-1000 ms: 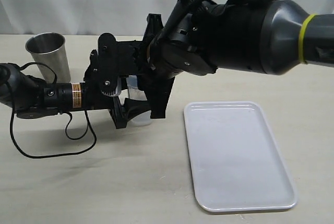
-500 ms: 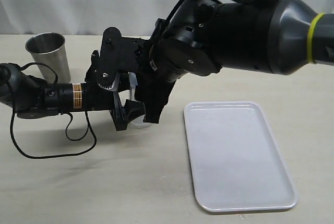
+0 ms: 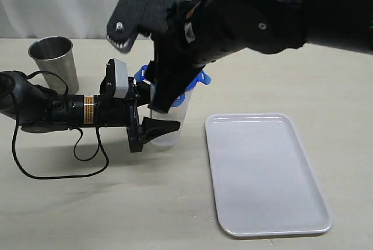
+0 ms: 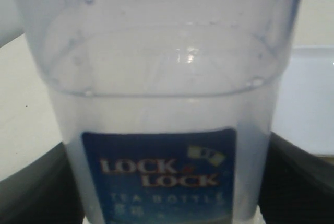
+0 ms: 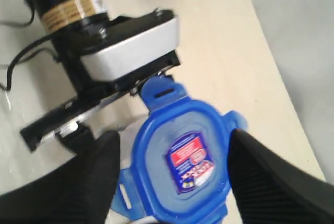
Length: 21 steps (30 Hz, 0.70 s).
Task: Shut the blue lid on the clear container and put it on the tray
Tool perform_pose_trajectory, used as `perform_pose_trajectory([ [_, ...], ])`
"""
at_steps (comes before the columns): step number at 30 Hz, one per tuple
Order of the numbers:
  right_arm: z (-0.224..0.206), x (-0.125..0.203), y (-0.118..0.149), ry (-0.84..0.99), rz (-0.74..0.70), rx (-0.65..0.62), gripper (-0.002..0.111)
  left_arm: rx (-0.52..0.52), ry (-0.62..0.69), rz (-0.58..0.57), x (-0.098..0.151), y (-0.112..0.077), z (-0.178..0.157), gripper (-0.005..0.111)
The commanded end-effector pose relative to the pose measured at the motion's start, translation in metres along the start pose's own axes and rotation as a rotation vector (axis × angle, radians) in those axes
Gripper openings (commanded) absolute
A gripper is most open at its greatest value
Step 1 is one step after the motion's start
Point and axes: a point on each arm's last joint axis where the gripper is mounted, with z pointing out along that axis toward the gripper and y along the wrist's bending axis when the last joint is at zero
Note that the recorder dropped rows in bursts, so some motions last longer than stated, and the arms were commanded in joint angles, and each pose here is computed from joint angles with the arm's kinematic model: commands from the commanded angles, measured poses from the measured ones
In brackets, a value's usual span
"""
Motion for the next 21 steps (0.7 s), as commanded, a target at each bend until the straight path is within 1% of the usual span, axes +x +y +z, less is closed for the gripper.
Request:
perform_pose_trajectory([
  [1, -0.022, -0.001, -0.039, -0.120, 0.480, 0.110, 0.056, -0.007, -0.044, 0.006, -0.009, 0.001, -0.001, 0.000],
  [2, -0.024, 0.000, -0.046, -0.114, 0.540, 0.117, 0.055, -0.007, -0.044, 0.006, -0.009, 0.001, -0.001, 0.000],
  [3, -0.024, 0.008, -0.055, -0.066, 0.630, 0.118, 0.051, -0.007, -0.044, 0.005, -0.009, 0.001, -0.001, 0.000],
  [4, -0.023, 0.014, -0.061, -0.012, 0.688, 0.107, 0.047, -0.007, -0.044, 0.000, -0.009, 0.001, -0.001, 0.000],
  [6, -0.021, 0.026, -0.070, 0.083, 0.747, 0.072, 0.041, -0.011, -0.046, -0.010, -0.009, 0.001, -0.001, 0.000],
  [9, -0.012, 0.046, -0.080, 0.172, 0.814, -0.051, 0.044, -0.011, -0.046, -0.010, -0.009, 0.001, -0.001, 0.000],
  [13, 0.000, 0.058, -0.086, 0.151, 0.898, -0.244, 0.052, -0.011, -0.046, -0.010, -0.009, 0.001, -0.001, 0.000],
  [16, 0.009, 0.061, -0.088, 0.128, 0.949, -0.298, 0.053, -0.009, -0.045, -0.009, -0.009, 0.001, -0.001, 0.000],
  [21, 0.028, 0.066, -0.082, 0.176, 0.969, -0.340, 0.053, -0.009, -0.045, -0.009, -0.009, 0.001, -0.001, 0.000],
])
